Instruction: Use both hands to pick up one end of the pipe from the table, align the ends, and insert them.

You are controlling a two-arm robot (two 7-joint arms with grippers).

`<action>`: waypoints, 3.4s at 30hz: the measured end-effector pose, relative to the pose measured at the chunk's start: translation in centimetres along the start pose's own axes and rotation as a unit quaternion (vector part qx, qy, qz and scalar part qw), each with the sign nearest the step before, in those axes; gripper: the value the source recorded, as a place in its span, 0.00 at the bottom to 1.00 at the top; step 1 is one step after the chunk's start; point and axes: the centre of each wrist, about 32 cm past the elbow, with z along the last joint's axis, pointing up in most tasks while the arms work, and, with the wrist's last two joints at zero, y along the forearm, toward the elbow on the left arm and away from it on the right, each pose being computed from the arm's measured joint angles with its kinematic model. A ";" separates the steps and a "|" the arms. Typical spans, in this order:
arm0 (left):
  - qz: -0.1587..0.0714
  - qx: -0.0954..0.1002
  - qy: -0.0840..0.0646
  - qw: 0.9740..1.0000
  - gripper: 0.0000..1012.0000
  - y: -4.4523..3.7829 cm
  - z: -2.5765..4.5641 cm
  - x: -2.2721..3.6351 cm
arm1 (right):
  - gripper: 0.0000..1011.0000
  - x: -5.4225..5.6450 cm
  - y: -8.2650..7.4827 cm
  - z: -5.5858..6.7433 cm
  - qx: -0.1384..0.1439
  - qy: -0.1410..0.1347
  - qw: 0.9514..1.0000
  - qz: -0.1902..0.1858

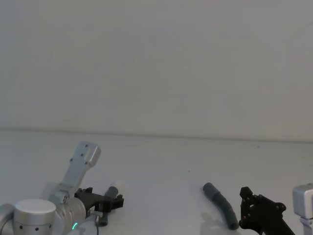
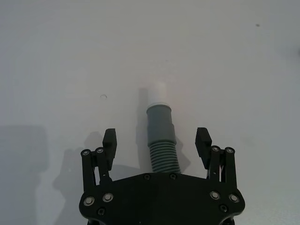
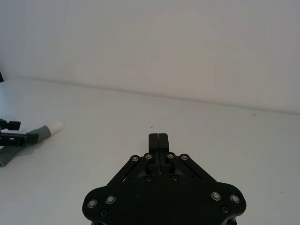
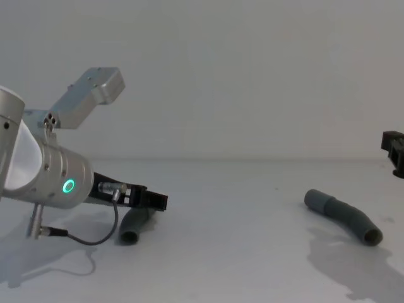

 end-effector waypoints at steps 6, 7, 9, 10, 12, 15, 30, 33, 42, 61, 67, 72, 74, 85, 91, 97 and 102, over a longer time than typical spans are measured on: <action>-0.002 0.006 0.001 1.000 0.99 -0.43 0.10 0.32 | 0.00 0.0 0.0 0.0 0.000 0.000 1.000 0.000; -0.002 0.007 0.001 1.000 0.99 -0.48 0.12 0.35 | 0.00 0.0 0.0 0.0 0.000 0.000 1.000 0.000; -0.003 0.009 -0.001 1.000 0.99 -0.63 0.18 0.44 | 0.00 0.0 0.0 0.0 0.000 0.000 1.000 0.000; -0.004 0.011 -0.003 1.000 0.99 -0.75 0.24 0.48 | 0.00 0.0 0.0 0.0 0.000 0.000 1.000 0.000; -0.004 0.013 -0.004 1.000 0.99 -0.84 0.28 0.54 | 0.00 0.0 0.0 0.0 0.000 0.000 1.000 0.000; -0.005 0.016 -0.006 1.000 0.99 -1.03 0.34 0.65 | 0.00 0.0 0.0 0.0 0.000 0.000 1.000 0.000; -0.013 0.027 -0.011 0.999 0.91 -1.90 0.28 0.98 | 0.00 0.0 0.0 0.0 0.000 0.000 1.000 0.000; -0.013 0.027 -0.011 0.999 0.83 -1.97 0.28 1.00 | 0.00 0.0 0.0 0.0 0.000 0.000 1.000 0.000; -0.016 0.028 -0.012 0.999 0.59 -2.15 0.28 1.03 | 0.00 0.0 0.0 0.0 0.000 0.000 1.000 0.000; -0.018 0.029 -0.012 0.999 0.32 -2.29 0.24 1.02 | 0.03 0.0 0.0 0.0 0.000 0.000 1.000 0.000; -0.018 0.029 -0.012 0.999 0.32 -2.30 0.25 1.03 | 0.18 0.0 0.0 0.0 0.000 0.000 1.000 0.000; -0.018 0.029 -0.012 0.999 0.32 -2.31 0.24 1.04 | 0.33 0.0 0.0 0.0 0.000 0.000 1.000 0.000; -0.018 0.029 -0.012 0.999 0.32 -2.31 0.24 1.04 | 0.42 0.0 0.0 0.0 0.000 0.000 1.000 0.000; -0.018 0.029 -0.012 0.999 0.32 -2.32 0.22 1.05 | 0.74 0.1 0.1 0.1 -0.002 -0.001 1.000 0.007; -0.018 0.029 -0.012 0.999 0.32 -2.32 0.22 1.05 | 0.94 0.3 0.6 0.3 -0.018 -0.005 0.999 0.026; -0.018 0.029 -0.012 0.999 0.32 -2.32 0.22 1.05 | 0.99 0.4 1.7 0.7 -0.052 -0.011 0.997 0.050; -0.018 0.029 -0.012 0.999 0.32 -2.32 0.22 1.05 | 0.99 0.5 2.8 1.0 -0.077 -0.020 0.995 0.066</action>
